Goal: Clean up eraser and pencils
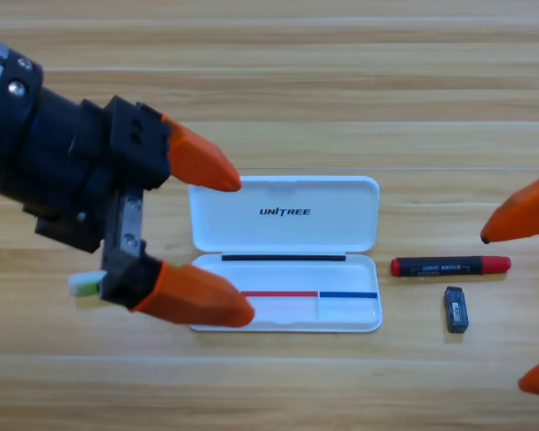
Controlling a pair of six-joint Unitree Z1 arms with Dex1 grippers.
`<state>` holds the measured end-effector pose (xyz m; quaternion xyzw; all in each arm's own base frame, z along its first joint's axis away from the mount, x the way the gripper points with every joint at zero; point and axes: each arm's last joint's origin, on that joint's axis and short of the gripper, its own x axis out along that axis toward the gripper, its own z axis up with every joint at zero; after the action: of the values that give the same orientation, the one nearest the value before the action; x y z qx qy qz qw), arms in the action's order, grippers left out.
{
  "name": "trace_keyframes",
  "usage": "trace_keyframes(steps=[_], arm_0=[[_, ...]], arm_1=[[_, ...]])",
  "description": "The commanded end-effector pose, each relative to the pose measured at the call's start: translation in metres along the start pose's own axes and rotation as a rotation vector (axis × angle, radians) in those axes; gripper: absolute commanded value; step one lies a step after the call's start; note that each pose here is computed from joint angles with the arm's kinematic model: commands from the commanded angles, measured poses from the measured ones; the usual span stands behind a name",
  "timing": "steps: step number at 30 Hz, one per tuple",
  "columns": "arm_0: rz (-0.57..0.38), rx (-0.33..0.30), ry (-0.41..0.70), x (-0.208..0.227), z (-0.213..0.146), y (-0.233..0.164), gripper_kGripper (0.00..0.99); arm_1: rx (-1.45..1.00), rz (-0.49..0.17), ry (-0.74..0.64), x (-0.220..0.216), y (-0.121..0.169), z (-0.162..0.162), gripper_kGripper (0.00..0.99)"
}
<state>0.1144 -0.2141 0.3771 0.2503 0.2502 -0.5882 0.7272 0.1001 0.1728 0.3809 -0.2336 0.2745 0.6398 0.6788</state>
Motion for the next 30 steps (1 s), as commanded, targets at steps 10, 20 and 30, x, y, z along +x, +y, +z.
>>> trace_keyframes(steps=[10,20,30], arm_0=[[0.142,0.093,0.090,-0.033,0.023,0.057,0.990],[0.269,0.138,0.208,-0.040,0.022,0.109,0.990],[0.341,0.170,0.446,-0.018,-0.001,0.149,0.990]], arm_1=[[0.396,-0.400,0.135,0.008,-0.048,-0.019,0.985],[0.827,-0.616,0.407,0.073,-0.085,-0.051,0.985],[1.070,-0.673,0.520,0.145,-0.117,-0.077,0.989]])
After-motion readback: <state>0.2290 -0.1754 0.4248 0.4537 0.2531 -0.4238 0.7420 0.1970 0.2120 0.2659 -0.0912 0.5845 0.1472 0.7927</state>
